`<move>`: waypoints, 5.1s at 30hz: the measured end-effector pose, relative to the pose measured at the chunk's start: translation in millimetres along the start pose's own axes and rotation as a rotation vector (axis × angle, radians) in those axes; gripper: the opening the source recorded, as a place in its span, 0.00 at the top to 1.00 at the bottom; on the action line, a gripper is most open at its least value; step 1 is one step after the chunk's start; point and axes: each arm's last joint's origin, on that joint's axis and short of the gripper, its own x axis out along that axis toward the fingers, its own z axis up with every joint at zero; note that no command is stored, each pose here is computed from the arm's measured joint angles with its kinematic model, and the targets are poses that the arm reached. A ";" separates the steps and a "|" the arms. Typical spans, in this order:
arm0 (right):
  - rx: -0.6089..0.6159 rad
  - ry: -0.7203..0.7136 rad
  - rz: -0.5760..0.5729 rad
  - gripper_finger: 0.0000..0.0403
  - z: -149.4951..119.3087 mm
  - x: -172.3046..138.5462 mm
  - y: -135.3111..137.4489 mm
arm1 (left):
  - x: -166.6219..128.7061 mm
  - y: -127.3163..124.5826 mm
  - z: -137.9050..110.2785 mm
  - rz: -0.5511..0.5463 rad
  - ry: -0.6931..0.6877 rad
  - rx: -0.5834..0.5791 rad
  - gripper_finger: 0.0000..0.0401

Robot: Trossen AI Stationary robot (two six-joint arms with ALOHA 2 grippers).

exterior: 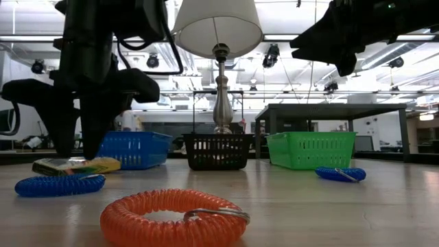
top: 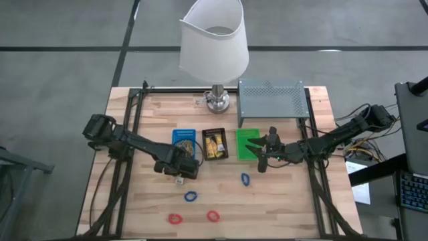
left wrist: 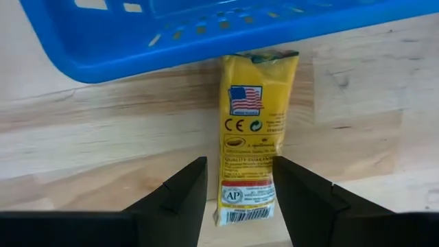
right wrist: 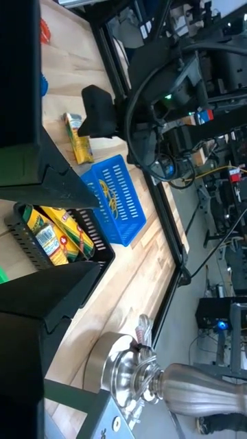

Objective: Pick & Place Office Desk Supplies
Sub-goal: Put the yellow crayon box into the black bin

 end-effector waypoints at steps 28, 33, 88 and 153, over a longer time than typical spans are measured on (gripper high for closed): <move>0.000 0.000 -0.001 0.67 0.0 0.0 -0.1 | 11.0 0.4 1.9 -0.075 -0.023 0.034 0.58; 0.000 0.000 0.000 0.67 0.0 0.0 -0.1 | 11.1 0.7 1.9 -0.073 -0.022 0.034 0.60; 0.000 0.000 0.000 0.67 0.0 0.0 -0.1 | -41.6 15.1 -0.6 -0.258 -0.123 0.064 0.45; 0.000 0.000 0.000 0.67 0.0 0.0 -0.1 | 16.7 -3.8 -4.0 -0.094 0.010 0.159 0.66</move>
